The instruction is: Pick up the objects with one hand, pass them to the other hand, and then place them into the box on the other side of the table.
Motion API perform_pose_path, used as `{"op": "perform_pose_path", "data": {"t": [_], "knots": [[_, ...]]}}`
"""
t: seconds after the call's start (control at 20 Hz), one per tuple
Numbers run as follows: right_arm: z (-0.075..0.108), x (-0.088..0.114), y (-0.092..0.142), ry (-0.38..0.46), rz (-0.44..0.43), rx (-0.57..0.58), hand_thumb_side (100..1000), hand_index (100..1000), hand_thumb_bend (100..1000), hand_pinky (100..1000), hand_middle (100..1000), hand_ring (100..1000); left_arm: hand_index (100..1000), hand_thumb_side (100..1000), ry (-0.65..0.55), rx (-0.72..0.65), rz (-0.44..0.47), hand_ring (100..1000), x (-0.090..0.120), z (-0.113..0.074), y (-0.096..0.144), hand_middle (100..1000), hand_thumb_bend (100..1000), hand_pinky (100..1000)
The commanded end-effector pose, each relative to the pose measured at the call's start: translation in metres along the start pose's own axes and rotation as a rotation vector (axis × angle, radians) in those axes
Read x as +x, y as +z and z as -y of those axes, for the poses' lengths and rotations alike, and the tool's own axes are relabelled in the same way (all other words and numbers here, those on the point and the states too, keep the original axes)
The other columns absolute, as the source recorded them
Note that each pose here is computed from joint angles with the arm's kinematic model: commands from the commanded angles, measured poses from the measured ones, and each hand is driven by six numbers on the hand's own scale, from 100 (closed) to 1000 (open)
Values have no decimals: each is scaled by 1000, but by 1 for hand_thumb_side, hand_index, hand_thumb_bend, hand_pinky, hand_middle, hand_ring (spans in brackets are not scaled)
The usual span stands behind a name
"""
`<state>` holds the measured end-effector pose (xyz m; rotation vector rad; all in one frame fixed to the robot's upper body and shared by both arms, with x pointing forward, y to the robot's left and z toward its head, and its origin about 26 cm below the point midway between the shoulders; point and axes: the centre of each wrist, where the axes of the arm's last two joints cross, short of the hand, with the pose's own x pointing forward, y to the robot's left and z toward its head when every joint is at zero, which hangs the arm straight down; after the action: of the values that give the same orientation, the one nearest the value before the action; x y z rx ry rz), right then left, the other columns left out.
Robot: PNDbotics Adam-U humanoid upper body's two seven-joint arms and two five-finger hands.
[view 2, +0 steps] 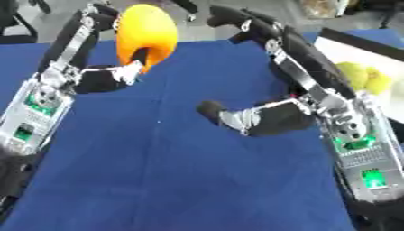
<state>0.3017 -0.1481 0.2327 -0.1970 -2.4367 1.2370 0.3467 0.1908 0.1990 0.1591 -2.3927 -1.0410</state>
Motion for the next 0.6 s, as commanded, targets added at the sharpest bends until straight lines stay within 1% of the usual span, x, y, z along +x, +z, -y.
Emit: {"op": "perform_pose_path", "data": {"t": [0.05, 0.2, 0.3, 0.6], "knots": [[8, 7, -5, 22, -21, -35, 518, 1000, 403, 772, 853, 949, 376, 157, 27, -44, 81, 331, 11, 0, -8, 258, 100, 651], [6, 8, -6, 40, -62, -43, 502, 1000, 374, 770, 855, 949, 378, 160, 53, -73, 102, 334, 13, 2, -7, 260, 100, 654], [6, 8, -7, 46, -90, -49, 509, 1000, 357, 764, 851, 949, 380, 161, 63, -86, 111, 337, 14, 3, -6, 263, 100, 657], [3, 9, -7, 37, -163, -76, 500, 1000, 338, 744, 831, 938, 378, 165, 108, -134, 123, 336, 15, 9, -3, 261, 100, 660]]}}
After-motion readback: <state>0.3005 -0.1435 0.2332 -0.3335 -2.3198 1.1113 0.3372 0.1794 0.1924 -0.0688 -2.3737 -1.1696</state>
